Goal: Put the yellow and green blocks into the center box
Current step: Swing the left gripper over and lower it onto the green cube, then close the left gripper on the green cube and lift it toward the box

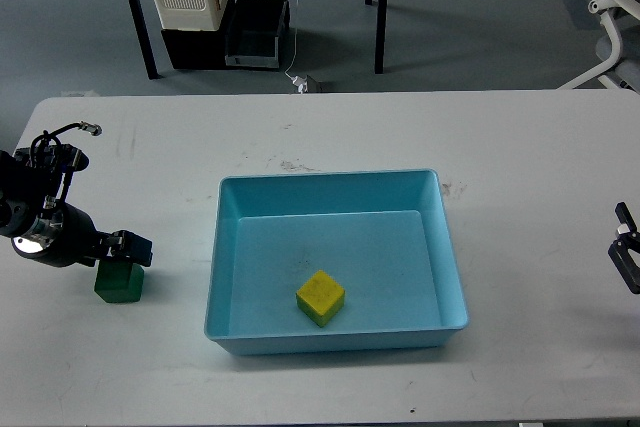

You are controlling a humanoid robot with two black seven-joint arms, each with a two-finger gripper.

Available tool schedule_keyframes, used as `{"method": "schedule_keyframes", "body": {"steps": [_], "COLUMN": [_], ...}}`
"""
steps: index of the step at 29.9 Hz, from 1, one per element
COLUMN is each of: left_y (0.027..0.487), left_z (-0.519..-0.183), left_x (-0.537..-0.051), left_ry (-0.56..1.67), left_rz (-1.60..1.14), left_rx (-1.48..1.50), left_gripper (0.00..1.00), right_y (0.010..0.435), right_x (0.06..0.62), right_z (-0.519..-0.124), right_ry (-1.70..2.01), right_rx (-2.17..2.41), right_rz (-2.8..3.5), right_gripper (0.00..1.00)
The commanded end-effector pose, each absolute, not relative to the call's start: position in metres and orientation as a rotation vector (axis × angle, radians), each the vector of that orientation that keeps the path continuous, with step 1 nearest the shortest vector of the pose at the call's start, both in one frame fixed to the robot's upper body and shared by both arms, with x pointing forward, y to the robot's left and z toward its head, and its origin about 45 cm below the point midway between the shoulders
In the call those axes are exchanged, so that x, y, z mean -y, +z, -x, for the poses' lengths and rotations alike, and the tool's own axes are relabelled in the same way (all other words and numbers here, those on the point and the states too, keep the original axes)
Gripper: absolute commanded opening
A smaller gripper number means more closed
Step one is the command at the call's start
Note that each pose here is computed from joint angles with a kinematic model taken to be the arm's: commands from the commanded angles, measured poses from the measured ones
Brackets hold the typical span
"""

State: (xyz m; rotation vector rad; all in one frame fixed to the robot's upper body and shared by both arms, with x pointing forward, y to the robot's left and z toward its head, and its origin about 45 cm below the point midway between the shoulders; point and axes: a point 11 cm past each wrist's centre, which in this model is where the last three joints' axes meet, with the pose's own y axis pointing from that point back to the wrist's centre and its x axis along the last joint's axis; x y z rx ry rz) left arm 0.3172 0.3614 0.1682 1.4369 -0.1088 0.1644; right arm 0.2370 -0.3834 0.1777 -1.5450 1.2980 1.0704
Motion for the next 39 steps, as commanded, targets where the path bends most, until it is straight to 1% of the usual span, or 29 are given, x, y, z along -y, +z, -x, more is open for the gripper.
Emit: {"method": "schedule_keyframes", "body": {"steps": [1, 5, 15, 17, 18, 19, 21, 25, 26, 29, 30, 31, 34, 36, 39], "left_y": [0.167, 0.167, 0.168, 0.169, 0.169, 0.169, 0.169, 0.170, 0.173, 0.179, 0.182, 0.186, 0.204, 0.225, 0.256], "left_z": [-0.314, -0.312, -0.308, -0.306, -0.305, -0.306, -0.305, -0.298, -0.297, -0.296, -0.300, -0.304, -0.322, -0.340, -0.364], "left_x": [-0.364, -0.363, -0.368, -0.369, -0.370, -0.371, -0.372, -0.374, -0.378, -0.382, -0.380, -0.378, -0.366, -0.355, -0.325], "left_ry": [0.156, 0.153, 0.155, 0.148, 0.145, 0.142, 0.133, 0.116, 0.124, 0.133, 0.138, 0.147, 0.192, 0.222, 0.233], "left_rz": [-1.444, -1.440, -1.451, -1.452, -1.456, -1.461, -1.470, -1.472, -1.476, -1.485, -1.492, -1.496, -1.464, -1.440, -1.388], "left_rx": [0.111, 0.106, 0.104, 0.106, 0.111, 0.119, 0.131, 0.134, 0.135, 0.149, 0.161, 0.174, 0.225, 0.285, 0.376], "left_gripper": [0.96, 0.95, 0.80, 0.74, 0.71, 0.64, 0.47, 0.25, 0.21, 0.18, 0.07, 0.04, 0.04, 0.04, 0.04], "right_y": [0.177, 0.178, 0.177, 0.177, 0.177, 0.178, 0.177, 0.177, 0.177, 0.177, 0.177, 0.177, 0.177, 0.177, 0.177], "right_x": [0.383, 0.384, 0.385, 0.385, 0.384, 0.384, 0.384, 0.384, 0.384, 0.384, 0.384, 0.384, 0.383, 0.383, 0.383], "right_z": [-0.237, -0.237, -0.236, -0.236, -0.236, -0.236, -0.236, -0.236, -0.236, -0.236, -0.236, -0.236, -0.236, -0.236, -0.236], "right_ry": [1.071, 1.070, 1.069, 1.070, 1.070, 1.069, 1.070, 1.070, 1.070, 1.070, 1.072, 1.072, 1.075, 1.075, 1.075], "right_rx": [-1.298, -1.299, -1.301, -1.303, -1.301, -1.300, -1.301, -1.301, -1.301, -1.301, -1.300, -1.300, -1.298, -1.298, -1.301], "right_rz": [1.545, 1.544, 1.542, 1.541, 1.543, 1.544, 1.543, 1.543, 1.543, 1.543, 1.544, 1.544, 1.546, 1.546, 1.545], "right_gripper": [1.00, 1.00, 1.00, 1.00, 1.00, 1.00, 1.00, 1.00, 1.00, 1.00, 1.00, 1.00, 1.00, 1.00, 1.00]}}
